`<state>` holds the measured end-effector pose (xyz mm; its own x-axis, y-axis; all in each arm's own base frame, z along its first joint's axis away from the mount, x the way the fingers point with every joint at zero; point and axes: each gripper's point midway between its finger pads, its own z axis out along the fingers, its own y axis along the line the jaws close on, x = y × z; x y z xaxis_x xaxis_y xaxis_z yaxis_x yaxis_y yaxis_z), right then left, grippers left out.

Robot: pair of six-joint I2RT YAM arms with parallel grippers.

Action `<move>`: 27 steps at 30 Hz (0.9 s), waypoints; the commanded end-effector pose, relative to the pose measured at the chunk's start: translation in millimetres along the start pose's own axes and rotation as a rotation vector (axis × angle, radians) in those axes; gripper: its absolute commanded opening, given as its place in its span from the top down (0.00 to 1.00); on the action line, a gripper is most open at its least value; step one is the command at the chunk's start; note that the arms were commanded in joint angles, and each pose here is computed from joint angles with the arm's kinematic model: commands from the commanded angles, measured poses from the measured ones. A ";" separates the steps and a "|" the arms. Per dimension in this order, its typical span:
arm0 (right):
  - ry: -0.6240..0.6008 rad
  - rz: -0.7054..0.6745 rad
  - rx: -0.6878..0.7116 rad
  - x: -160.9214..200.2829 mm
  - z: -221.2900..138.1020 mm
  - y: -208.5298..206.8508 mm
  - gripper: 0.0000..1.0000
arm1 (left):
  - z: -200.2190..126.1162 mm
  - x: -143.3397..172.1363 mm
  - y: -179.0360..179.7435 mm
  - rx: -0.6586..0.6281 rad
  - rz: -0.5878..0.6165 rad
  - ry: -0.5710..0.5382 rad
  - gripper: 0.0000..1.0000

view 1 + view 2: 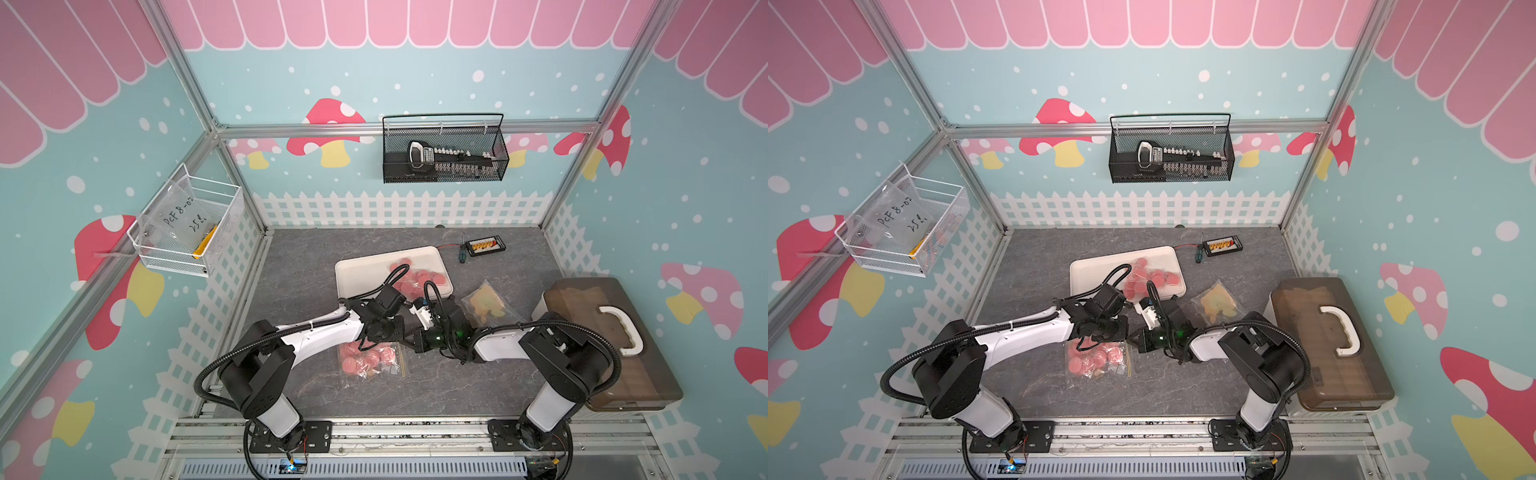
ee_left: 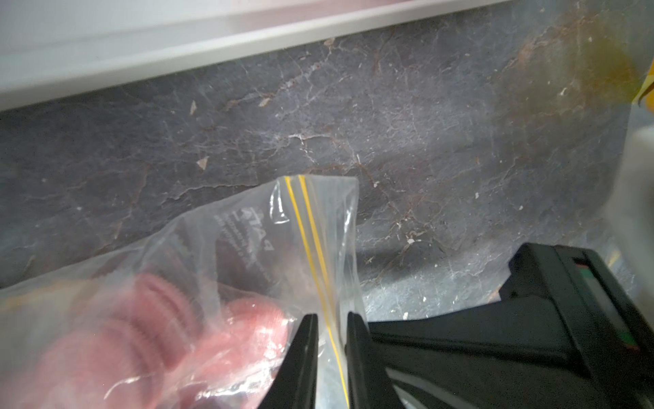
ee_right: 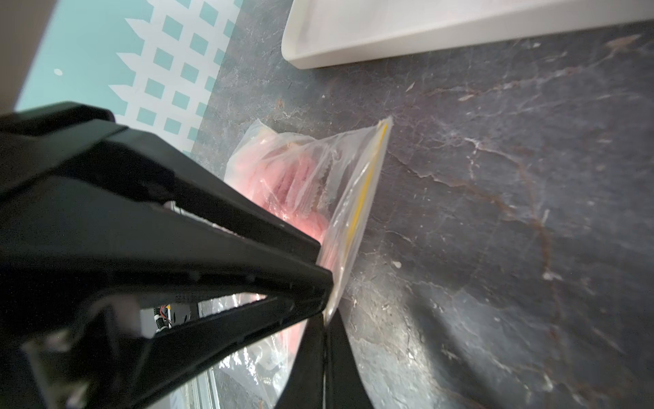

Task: Pour cookies out of the ziploc bag
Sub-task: Open the ziploc bag at the center of the board.

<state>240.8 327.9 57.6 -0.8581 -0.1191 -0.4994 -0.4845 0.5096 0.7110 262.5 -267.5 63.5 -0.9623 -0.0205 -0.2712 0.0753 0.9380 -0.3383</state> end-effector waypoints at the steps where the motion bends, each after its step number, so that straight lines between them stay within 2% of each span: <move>1: -0.005 -0.015 -0.005 -4.6 1.1 5.7 1.00 | 6.8 -1.1 1.6 -0.027 -0.011 -0.002 0.81; 10: -0.004 -0.016 -0.001 -4.4 0.9 5.1 1.00 | 8.5 -3.0 4.9 -0.045 -0.011 -0.013 0.82; 27: -0.006 -0.011 0.004 -4.6 0.7 4.4 1.00 | 2.6 -15.6 1.2 -0.030 -0.026 -0.082 0.95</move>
<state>242.3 325.8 54.5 -0.8615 -0.1152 -0.4946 -0.4748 0.5281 0.7040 267.4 -266.9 55.5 -0.9581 -0.0315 -0.2849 0.0619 0.9478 -0.3129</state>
